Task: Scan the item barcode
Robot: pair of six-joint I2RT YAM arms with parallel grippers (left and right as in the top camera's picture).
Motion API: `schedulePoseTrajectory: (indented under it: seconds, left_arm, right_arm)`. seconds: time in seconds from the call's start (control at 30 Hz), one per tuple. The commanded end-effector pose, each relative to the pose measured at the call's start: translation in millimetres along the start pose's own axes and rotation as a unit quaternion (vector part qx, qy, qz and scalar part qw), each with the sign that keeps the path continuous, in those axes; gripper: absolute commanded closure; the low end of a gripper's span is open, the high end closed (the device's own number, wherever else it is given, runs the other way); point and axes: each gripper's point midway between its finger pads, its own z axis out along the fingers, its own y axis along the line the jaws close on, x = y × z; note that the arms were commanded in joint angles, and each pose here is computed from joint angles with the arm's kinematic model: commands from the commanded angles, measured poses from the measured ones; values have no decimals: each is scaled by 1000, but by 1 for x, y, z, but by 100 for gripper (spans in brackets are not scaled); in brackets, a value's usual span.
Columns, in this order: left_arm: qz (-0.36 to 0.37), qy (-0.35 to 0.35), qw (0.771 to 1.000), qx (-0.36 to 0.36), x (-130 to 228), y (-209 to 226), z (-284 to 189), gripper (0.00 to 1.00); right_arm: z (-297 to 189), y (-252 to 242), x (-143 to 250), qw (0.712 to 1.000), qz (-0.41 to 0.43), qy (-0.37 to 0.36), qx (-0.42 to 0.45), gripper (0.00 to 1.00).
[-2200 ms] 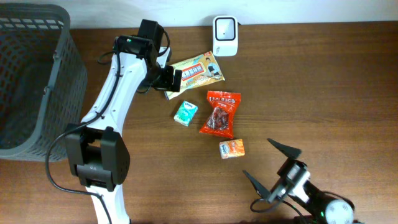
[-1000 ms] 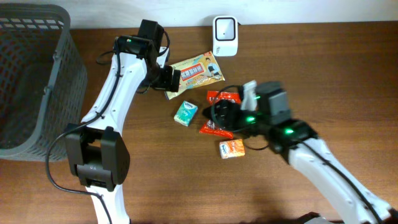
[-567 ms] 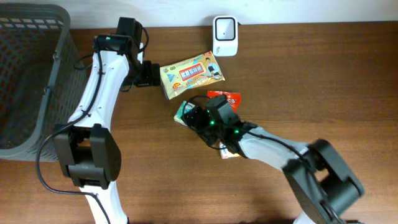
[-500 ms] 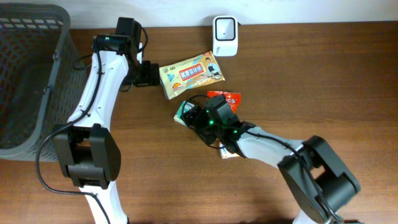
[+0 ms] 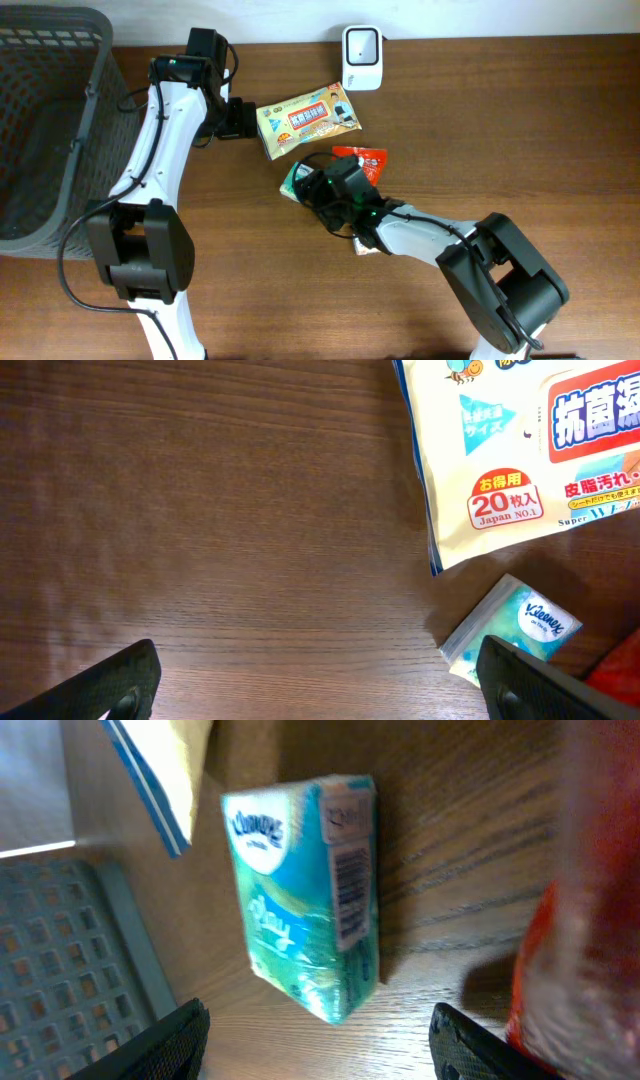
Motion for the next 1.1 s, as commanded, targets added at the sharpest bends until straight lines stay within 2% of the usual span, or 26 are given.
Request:
schedulePoseTrajectory:
  seconds: [0.0,0.1,0.23,0.33,0.43,0.53,0.83,0.97,1.07]
  left_arm:
    - [-11,1,1000,-7,1,4,0,1]
    - [-10,6,1000,-8,3,5,0,1]
    - [-10,6,1000,-8,3,5,0,1]
    - [-10,9,1000,-8,5,5,0,1]
    - [-10,9,1000,-8,4,5,0,1]
    - [-10,9,1000,-8,5,5,0,1]
    - [-10,13,1000,-9,6,5,0,1]
    - [-10,12,1000,-9,6,5,0,1]
    - [-10,12,1000,-9,6,5,0,1]
  right_arm:
    - [4,-22,-9,998,8,-34,46,29]
    - [-2,-46,-25,994,1,-55,91,29]
    - [-15,-40,-47,991,-62,-61,102,24]
    - [-32,-37,-62,984,-88,-69,141,22]
    - [-29,-12,-48,987,-118,-25,109,22]
    - [-23,-2,-31,988,-121,-12,91,22]
    - [7,-9,-5,988,-121,-4,91,23]
    - [11,-16,-5,989,-110,-4,100,33]
    - [21,-20,-2,989,-114,-2,97,37]
